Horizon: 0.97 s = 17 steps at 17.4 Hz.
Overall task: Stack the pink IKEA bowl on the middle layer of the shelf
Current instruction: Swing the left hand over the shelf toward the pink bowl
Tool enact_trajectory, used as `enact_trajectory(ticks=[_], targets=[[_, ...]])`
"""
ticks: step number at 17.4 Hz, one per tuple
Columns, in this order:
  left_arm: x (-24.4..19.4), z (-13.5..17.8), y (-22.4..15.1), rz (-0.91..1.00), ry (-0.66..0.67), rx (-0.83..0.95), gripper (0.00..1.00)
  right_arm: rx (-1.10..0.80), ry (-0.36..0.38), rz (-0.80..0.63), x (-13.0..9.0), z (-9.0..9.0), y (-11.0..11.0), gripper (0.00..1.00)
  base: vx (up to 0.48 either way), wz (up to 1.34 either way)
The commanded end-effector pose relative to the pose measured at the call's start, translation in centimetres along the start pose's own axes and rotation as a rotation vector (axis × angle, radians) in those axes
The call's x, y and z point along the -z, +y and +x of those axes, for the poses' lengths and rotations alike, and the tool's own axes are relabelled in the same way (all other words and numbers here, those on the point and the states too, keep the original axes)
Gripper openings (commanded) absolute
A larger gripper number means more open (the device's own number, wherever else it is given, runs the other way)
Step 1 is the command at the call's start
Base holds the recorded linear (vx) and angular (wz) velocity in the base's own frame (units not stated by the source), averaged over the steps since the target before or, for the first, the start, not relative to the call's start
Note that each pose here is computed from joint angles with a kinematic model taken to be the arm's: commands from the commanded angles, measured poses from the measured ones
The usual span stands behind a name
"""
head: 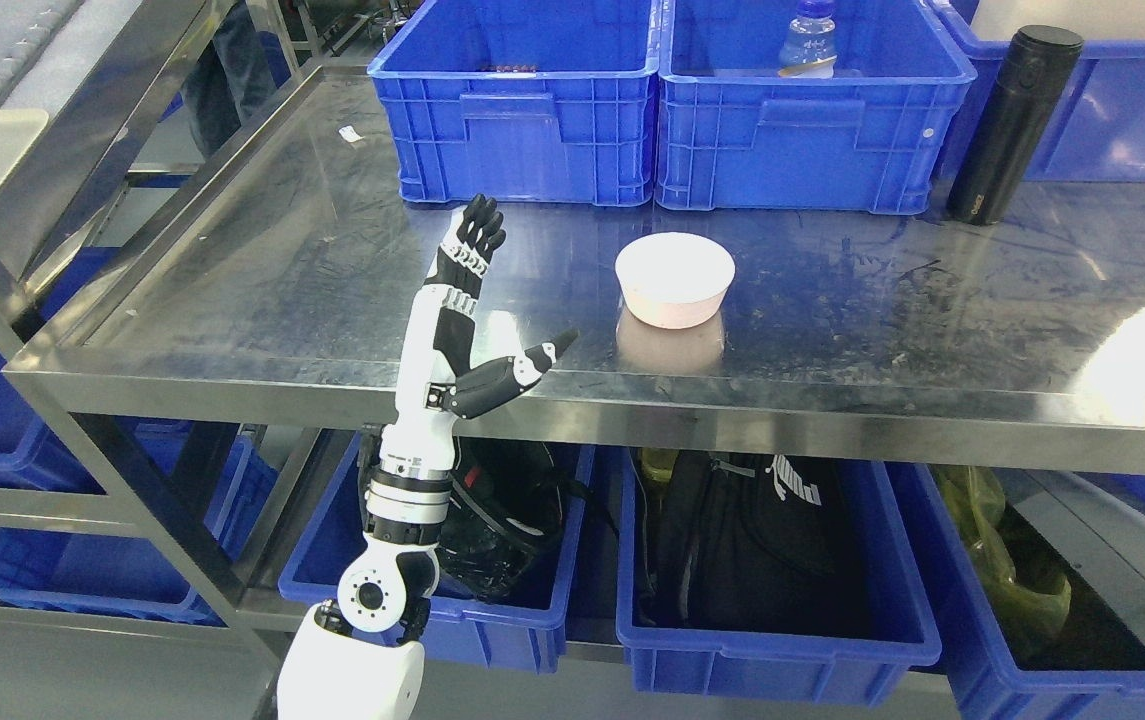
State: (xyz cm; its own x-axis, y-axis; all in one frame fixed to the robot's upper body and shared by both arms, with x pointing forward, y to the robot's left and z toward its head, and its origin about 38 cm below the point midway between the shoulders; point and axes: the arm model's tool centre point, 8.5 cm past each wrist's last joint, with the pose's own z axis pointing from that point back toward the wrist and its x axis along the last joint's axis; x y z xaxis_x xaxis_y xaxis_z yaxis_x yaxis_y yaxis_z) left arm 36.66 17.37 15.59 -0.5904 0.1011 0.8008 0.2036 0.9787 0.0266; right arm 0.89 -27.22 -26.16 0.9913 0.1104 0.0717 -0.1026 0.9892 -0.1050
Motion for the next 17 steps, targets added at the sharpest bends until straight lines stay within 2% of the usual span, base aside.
enact_trajectory(ticks=[1, 3, 4, 6, 9, 12, 14, 17], targets=[[0.0, 0.3, 1.8, 0.022, -0.009, 0.035, 1.0, -0.001, -0.011, -0.018, 0.0, 0.2, -1.1, 1.0, 0.0, 0.0], [0.8, 0.6, 1.8, 0.009, -0.031, 0.039, 1.0, -0.001, -0.013, -0.018, 0.0, 0.3, -1.1, 1.0, 0.0, 0.0], [2.6, 1.4, 1.9, -0.012, -0.07, 0.048, 1.0, -0.001, -0.013, -0.018, 0.0, 0.3, -1.1, 1.0, 0.0, 0.0], [5.6, 2.8, 3.5, -0.152, -0.106, 0.183, 1.0, -0.001, -0.011, -0.018, 0.0, 0.2, -1.1, 1.0, 0.0, 0.0], [10.2, 4.3, 5.8, -0.45, -0.029, 0.57, 1.0, -0.001, -0.011, -0.018, 0.0, 0.2, -1.1, 1.0, 0.0, 0.0], [12.5, 5.3, 7.6, -0.752, 0.127, 0.781, 1.0, -0.001, -0.011, -0.018, 0.0, 0.2, -1.1, 1.0, 0.0, 0.0], [13.0, 4.8, 8.0, -0.893, 0.22, 0.848, 1.0, -0.001, -0.011, -0.018, 0.0, 0.2, -1.1, 1.0, 0.0, 0.0], [14.3, 4.2, 8.6, -0.928, 0.267, 0.865, 1.0, -0.001, -0.011, -0.018, 0.0, 0.2, -1.1, 1.0, 0.0, 0.0]])
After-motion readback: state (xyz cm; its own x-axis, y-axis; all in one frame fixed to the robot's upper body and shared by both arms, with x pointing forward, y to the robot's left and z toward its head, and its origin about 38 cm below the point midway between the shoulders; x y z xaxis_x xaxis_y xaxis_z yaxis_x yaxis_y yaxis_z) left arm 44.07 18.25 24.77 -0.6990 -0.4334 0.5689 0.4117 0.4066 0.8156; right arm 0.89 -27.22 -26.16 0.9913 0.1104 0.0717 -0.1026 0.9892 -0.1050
